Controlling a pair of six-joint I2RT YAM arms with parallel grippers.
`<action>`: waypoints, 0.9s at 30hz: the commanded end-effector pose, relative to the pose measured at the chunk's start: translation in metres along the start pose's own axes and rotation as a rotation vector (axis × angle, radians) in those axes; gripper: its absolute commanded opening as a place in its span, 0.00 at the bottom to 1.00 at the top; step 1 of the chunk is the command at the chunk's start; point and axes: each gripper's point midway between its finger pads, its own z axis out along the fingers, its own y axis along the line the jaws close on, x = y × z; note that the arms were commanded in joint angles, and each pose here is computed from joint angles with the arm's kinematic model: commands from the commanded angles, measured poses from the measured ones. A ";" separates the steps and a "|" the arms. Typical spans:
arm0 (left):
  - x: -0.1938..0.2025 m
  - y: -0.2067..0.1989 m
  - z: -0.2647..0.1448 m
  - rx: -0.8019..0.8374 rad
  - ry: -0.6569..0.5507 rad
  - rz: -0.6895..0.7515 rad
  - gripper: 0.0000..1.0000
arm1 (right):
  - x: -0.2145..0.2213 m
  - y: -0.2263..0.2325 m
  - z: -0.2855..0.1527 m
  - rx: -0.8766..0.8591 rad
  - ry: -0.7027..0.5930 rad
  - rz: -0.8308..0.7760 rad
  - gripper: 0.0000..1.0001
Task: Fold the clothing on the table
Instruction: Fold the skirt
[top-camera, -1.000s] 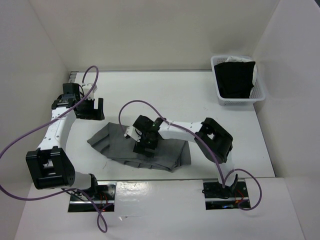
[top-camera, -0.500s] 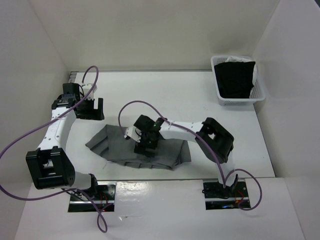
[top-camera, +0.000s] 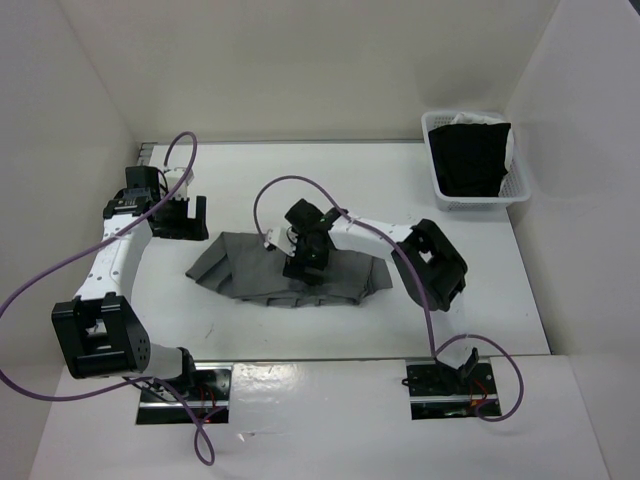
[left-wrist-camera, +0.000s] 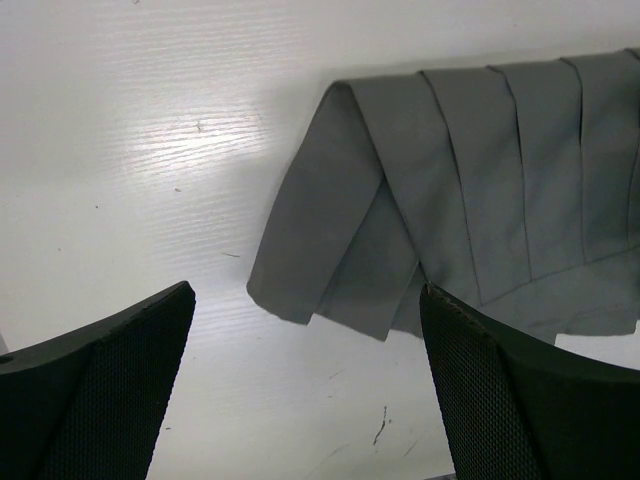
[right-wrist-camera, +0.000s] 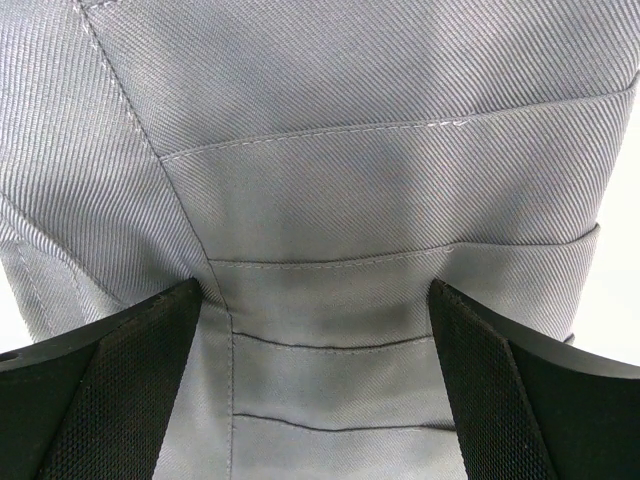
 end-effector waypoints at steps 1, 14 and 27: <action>-0.006 0.001 -0.004 -0.005 -0.031 -0.011 0.99 | 0.019 -0.024 0.012 0.030 0.078 -0.044 0.98; -0.003 0.001 0.001 -0.002 -0.013 -0.015 0.99 | 0.030 -0.091 0.027 0.103 0.111 -0.093 0.98; 0.000 0.004 0.006 -0.008 0.006 -0.019 0.99 | 0.034 -0.105 0.014 0.119 0.098 -0.083 0.98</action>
